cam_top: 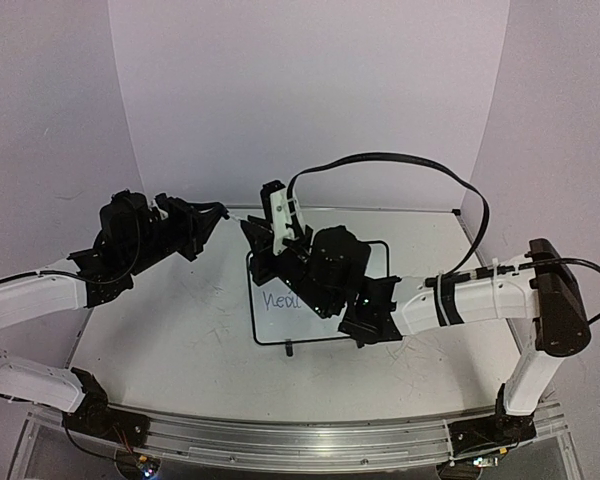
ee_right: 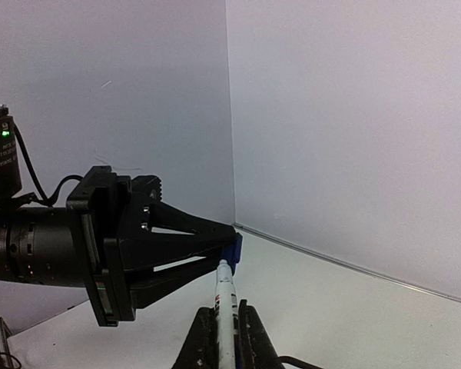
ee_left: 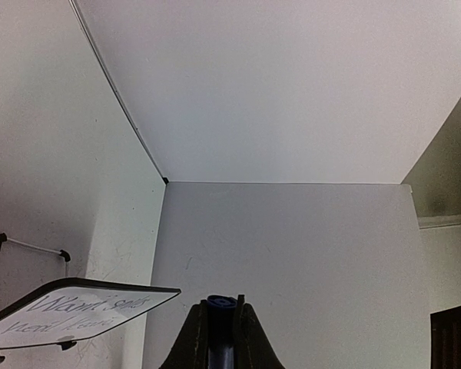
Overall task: Write a sentence on the whiteboard
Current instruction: Insert the whiteboard marker without the cap into the pen cap.
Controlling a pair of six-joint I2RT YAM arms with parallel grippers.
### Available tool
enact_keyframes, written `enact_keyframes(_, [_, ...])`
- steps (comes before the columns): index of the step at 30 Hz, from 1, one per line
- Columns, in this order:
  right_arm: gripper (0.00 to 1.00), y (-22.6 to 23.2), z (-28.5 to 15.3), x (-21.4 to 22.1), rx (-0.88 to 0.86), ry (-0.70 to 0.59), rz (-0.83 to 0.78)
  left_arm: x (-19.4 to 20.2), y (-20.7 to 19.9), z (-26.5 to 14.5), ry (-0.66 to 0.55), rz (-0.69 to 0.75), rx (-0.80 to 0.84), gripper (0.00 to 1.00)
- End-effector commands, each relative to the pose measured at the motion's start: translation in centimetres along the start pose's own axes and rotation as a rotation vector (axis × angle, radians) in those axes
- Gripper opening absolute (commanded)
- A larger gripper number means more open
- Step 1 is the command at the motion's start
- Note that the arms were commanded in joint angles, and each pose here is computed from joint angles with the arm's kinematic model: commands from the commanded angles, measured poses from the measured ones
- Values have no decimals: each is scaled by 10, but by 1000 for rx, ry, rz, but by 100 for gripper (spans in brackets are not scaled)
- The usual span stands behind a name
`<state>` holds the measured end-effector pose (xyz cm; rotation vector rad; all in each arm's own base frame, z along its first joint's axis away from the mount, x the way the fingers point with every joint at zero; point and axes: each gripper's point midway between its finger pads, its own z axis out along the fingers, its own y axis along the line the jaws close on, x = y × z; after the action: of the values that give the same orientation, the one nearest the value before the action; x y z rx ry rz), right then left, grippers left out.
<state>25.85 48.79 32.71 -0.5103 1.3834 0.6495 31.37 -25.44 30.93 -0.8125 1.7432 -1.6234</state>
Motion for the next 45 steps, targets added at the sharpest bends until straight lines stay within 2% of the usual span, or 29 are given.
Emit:
enact_keyframes(1, [0, 4, -4, -14, -25, -42, 35, 2, -20, -7, 5, -7, 74, 0])
enact_keyframes(33, [0, -2, 17, -5, 58, -41, 19, 4, -23, -8, 18, -17, 91, 0])
enact_keyframes(45, [0, -22, 41, 13, 306, -128, -115, 2, -21, -6, 9, -23, 89, 0])
